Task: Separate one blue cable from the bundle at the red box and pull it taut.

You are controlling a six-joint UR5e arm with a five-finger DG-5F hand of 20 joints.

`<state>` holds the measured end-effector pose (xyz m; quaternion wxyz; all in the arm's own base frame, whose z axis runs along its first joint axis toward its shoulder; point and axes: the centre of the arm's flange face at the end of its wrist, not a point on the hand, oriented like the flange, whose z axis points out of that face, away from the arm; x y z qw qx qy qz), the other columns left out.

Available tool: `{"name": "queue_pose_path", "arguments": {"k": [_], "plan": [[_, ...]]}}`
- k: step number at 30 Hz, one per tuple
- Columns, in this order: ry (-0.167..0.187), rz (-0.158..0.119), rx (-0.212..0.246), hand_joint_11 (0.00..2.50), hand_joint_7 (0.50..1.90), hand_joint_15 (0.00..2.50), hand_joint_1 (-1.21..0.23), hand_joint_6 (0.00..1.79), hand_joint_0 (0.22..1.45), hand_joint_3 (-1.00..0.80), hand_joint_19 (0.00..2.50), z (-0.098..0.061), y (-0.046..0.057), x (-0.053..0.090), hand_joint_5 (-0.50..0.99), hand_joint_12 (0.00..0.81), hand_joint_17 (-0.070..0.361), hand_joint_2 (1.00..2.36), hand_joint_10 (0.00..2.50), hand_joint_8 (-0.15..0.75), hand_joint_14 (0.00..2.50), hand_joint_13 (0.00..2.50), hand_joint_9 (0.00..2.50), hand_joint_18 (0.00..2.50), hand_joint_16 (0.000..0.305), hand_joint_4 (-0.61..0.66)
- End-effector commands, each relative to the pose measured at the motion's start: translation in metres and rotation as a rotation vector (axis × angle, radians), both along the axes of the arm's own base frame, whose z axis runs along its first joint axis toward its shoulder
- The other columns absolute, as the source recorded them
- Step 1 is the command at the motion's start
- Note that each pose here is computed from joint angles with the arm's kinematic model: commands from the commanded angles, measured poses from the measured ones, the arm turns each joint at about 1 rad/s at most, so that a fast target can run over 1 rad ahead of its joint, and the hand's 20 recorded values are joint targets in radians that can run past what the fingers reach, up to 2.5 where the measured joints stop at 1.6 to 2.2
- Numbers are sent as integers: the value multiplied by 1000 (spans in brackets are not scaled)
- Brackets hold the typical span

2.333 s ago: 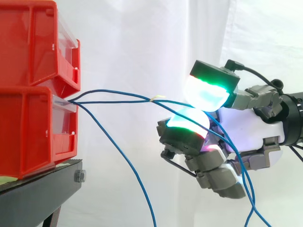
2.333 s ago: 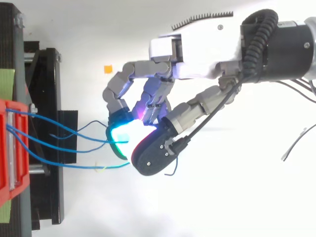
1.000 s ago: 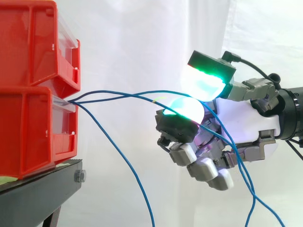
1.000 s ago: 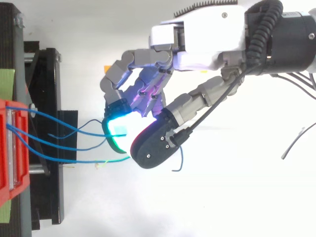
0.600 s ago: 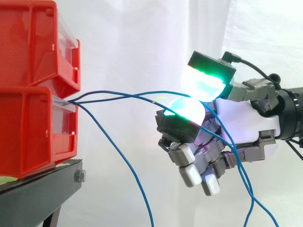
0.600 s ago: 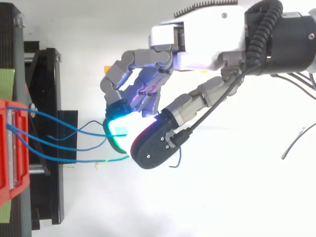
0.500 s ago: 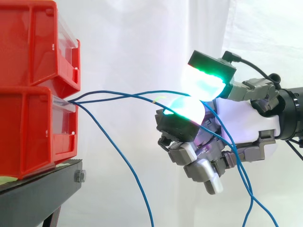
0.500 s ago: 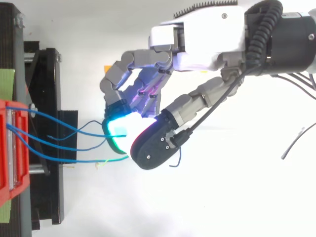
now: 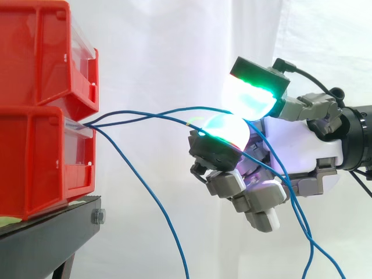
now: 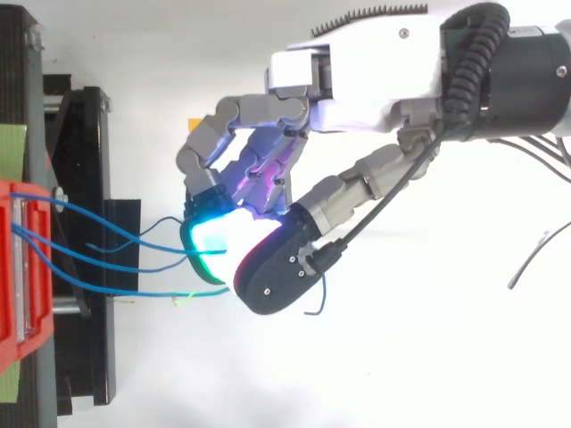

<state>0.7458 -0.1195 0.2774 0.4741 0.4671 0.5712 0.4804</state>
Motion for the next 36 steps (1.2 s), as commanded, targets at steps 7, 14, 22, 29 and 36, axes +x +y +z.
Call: {"name": "queue_pose_path", "arguments": {"k": [7,14,22,29,36], "plan": [[-12,0,-2,1255,1125,1370,-725,880,660,-332,890,1,0,1,-96,365,100,1012,4,373,542,975,722,977,45,6],[-24,1,-2,1248,1125,1358,-725,880,660,-332,907,2,1,3,-96,371,102,1012,2,374,647,956,722,990,45,3],[-40,0,0,1245,1122,1302,-725,880,659,-330,985,4,1,4,-96,370,103,1012,3,372,893,926,723,1008,46,6],[-42,1,-2,1236,1119,1268,-724,881,659,-335,1036,3,2,5,-96,370,104,1012,4,371,1146,884,727,1039,46,8],[-44,3,-2,1227,1117,1186,-723,881,659,-335,1089,3,3,5,-96,373,103,1012,4,374,1452,861,730,1061,46,7]]}}
